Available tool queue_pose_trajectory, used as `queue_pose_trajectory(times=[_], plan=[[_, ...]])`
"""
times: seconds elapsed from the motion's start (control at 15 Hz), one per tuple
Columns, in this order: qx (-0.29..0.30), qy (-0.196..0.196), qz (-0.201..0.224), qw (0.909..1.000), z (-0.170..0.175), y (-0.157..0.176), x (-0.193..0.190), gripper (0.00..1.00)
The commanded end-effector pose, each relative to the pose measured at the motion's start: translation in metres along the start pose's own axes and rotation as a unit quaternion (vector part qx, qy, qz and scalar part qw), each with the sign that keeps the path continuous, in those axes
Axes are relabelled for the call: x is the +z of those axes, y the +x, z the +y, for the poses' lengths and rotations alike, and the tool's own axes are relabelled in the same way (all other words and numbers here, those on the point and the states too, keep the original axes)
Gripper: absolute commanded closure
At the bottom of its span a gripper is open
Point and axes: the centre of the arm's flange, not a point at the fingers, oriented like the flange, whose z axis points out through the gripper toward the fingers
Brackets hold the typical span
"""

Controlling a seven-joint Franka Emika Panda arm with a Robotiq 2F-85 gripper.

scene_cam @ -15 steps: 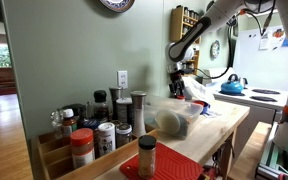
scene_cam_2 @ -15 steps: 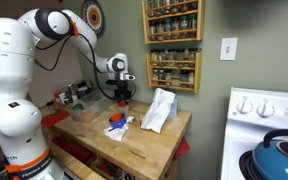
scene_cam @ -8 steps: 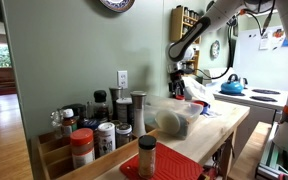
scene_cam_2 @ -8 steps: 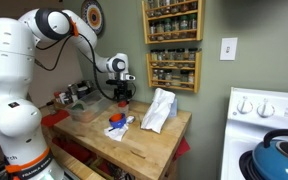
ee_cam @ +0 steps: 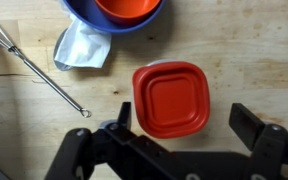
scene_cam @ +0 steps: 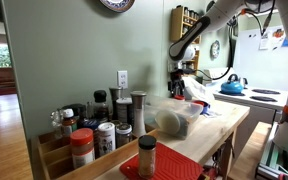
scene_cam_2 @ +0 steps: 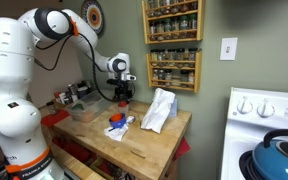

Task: Put the lid on the container

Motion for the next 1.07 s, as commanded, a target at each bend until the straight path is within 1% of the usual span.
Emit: queue_pose_trajectory(times=[0.0,0.2,0.67,1.0], plan=[[0.004,0.025,0.023,0.9994,0.011,-0.013,0.005,0.0],[0.002,0.029,0.034,0.999,0.017,-0.016,0.009,0.0],[-0.009,0.046,0.025,0.9986,0.014,-0.03,0.021,0.0],[-0.008,0.052,0.035,0.998,0.011,-0.034,0.033,0.0]])
